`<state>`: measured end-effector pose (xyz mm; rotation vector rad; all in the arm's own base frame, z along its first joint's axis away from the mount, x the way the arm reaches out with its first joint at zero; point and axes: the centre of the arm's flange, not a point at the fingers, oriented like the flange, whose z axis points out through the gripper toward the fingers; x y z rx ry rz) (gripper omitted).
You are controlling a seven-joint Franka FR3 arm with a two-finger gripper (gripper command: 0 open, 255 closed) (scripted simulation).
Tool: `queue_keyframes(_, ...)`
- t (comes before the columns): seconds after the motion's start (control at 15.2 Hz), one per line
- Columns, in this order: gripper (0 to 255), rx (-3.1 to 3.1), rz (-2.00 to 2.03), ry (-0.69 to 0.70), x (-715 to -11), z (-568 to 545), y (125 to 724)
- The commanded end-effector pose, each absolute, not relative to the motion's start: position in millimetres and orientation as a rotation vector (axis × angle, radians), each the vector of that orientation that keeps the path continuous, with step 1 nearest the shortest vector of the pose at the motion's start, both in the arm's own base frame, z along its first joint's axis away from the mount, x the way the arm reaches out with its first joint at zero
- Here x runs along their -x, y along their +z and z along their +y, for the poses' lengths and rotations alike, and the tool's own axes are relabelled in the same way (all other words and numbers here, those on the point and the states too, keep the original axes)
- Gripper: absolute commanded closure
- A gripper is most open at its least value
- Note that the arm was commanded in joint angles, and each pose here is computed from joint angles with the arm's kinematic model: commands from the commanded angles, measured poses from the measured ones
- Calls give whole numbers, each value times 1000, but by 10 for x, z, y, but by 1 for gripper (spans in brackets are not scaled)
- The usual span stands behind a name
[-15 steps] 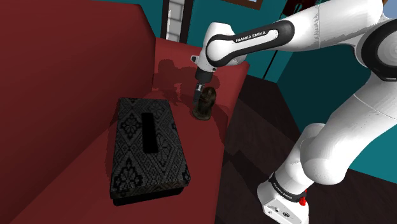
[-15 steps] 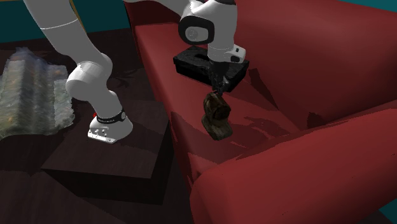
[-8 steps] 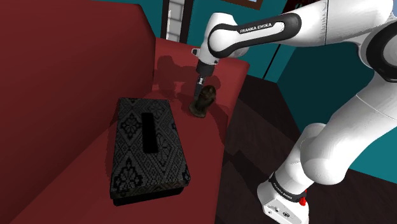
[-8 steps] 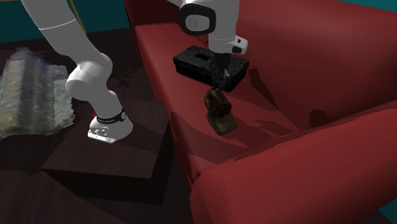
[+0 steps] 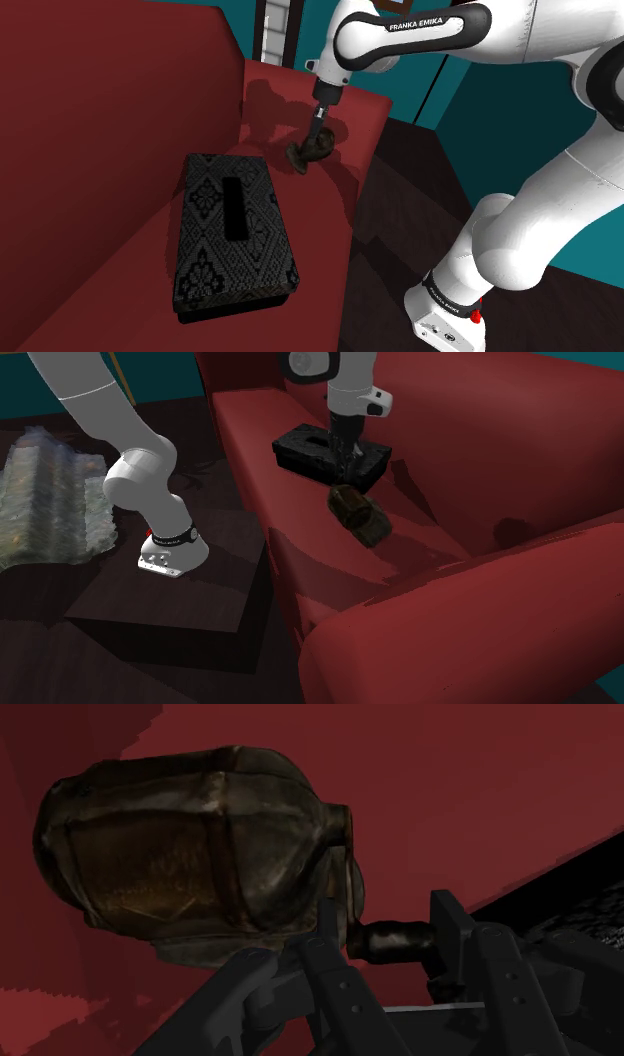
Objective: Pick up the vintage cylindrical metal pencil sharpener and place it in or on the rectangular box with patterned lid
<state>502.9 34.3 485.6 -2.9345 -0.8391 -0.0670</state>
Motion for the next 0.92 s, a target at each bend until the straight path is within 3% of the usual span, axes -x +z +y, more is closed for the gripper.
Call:
queue_keyframes(0.0,255,2935,-839,-69,-5040,346,4970)
queue_keyframes(0.86,255,2935,-839,-69,-5040,346,5656)
